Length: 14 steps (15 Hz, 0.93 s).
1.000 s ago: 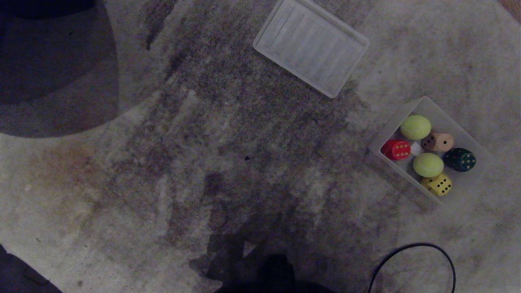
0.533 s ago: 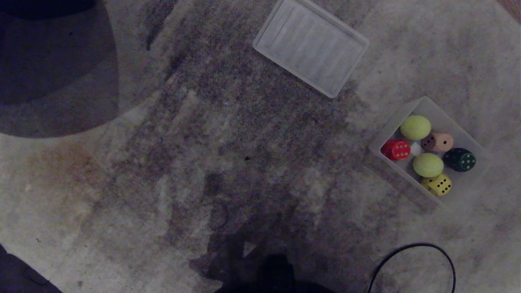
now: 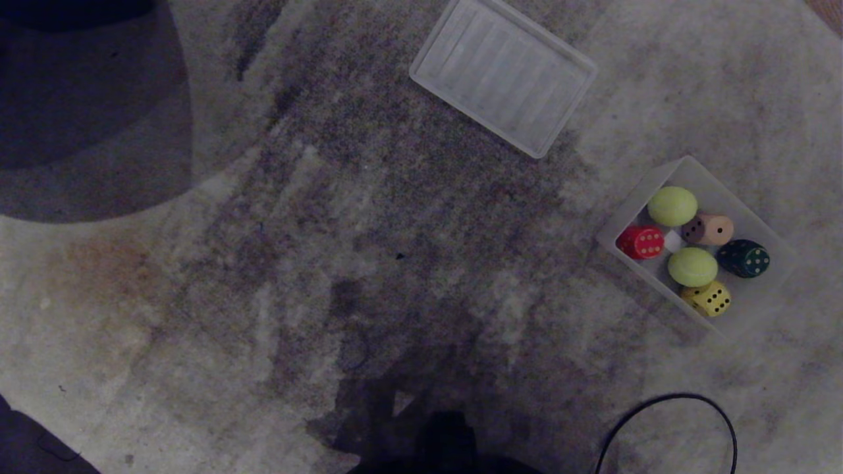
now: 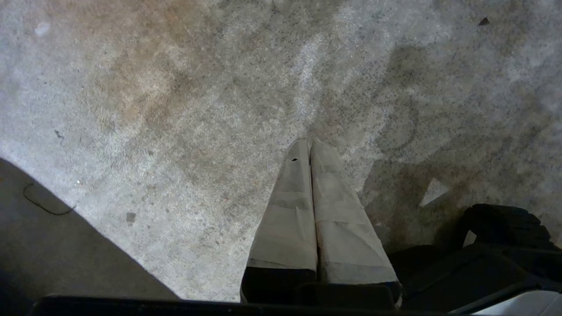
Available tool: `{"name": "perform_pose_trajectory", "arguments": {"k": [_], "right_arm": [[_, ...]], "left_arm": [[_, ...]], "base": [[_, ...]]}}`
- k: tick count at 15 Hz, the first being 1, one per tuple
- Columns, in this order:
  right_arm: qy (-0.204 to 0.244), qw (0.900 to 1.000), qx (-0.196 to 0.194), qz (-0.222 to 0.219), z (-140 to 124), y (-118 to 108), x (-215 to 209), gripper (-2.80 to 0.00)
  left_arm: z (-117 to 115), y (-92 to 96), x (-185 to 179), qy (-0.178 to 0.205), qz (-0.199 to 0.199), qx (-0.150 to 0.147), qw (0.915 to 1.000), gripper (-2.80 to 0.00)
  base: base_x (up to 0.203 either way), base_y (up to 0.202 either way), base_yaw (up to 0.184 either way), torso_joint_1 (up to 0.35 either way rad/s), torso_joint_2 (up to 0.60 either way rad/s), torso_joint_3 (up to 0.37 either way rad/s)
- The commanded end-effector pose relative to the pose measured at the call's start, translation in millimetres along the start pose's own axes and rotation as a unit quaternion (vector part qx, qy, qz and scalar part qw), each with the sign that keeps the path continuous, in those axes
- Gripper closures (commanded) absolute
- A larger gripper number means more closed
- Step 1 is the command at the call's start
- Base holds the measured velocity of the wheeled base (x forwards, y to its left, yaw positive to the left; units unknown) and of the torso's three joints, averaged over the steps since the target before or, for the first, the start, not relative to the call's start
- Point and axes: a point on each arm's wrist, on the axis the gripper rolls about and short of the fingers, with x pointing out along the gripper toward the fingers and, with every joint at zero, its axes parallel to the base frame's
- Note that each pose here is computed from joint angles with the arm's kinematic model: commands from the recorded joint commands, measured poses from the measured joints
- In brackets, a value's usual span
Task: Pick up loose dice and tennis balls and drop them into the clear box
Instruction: Close the lid
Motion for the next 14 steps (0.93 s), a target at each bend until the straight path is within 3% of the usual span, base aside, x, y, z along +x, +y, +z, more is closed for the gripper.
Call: {"name": "perform_pose_trajectory", "arguments": {"k": [1, 9, 14], "right_arm": [[0.0, 1.0, 0.0, 0.0, -1.0, -0.1, 0.3, 0.0], [0.0, 1.0, 0.0, 0.0, -1.0, -0.1, 0.3, 0.0], [0.0, 1.0, -0.001, 0.0, -1.0, -0.1, 0.3, 0.0]], "left_arm": [[-0.4, 0.1, 0.2, 0.001, 0.001, -0.002, 1.0, 0.0], [-0.4, 0.0, 0.2, 0.002, 0.0, -0.002, 1.0, 0.0], [-0.4, 0.0, 0.2, 0.002, 0.0, -0.003, 1.0, 0.0]], "base": [[0.0, 0.0, 0.0, 0.0, 0.0, 0.0], [0.0, 0.0, 0.0, 0.0, 0.0, 0.005], [0.0, 0.0, 0.0, 0.003, 0.0, 0.181]]}}
